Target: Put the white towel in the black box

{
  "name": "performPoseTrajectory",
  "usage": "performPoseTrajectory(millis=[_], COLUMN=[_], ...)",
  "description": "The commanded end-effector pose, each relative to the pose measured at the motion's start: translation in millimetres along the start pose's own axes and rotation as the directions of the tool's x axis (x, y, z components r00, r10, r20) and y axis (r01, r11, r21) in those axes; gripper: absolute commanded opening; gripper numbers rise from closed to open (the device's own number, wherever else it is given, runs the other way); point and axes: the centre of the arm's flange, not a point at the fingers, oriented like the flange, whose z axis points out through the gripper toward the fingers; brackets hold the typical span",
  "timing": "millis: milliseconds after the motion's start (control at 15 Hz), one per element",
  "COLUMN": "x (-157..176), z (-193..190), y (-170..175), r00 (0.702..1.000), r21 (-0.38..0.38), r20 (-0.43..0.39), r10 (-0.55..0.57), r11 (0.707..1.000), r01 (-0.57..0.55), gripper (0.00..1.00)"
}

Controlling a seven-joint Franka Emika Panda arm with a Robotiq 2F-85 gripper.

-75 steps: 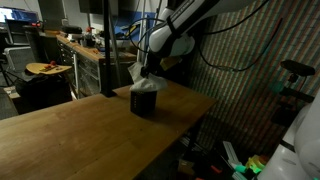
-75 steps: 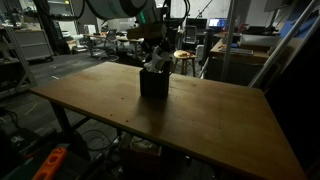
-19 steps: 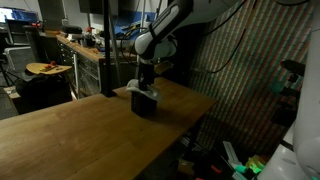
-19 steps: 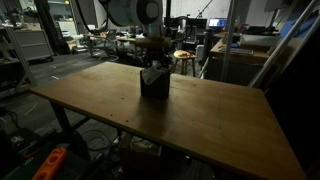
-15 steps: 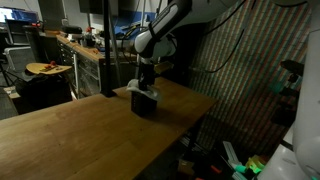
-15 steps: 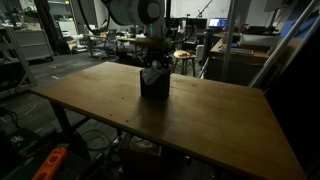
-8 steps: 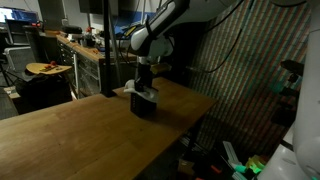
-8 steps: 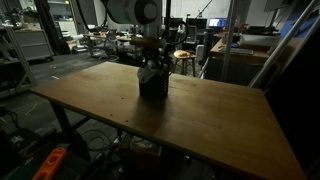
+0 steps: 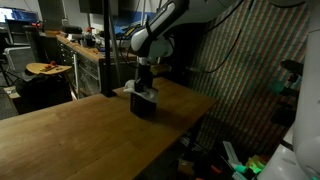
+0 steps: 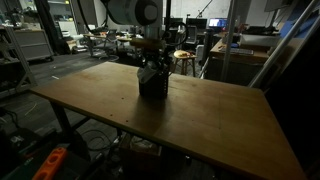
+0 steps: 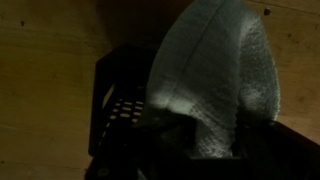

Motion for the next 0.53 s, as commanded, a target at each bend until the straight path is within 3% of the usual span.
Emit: performPoseTrajectory(millis=[0,467], x=[2.2,-3.6], z=[13.7,17.9], y=[3.5,4.9], r00=[1.0,0.998], r21=[0.038,0.068], r20=[0.009,0.012], r10=[0.03,0.057], r11=[0.999,0.996], r01=[-0.03,-0.057], gripper=[0.02,0.02])
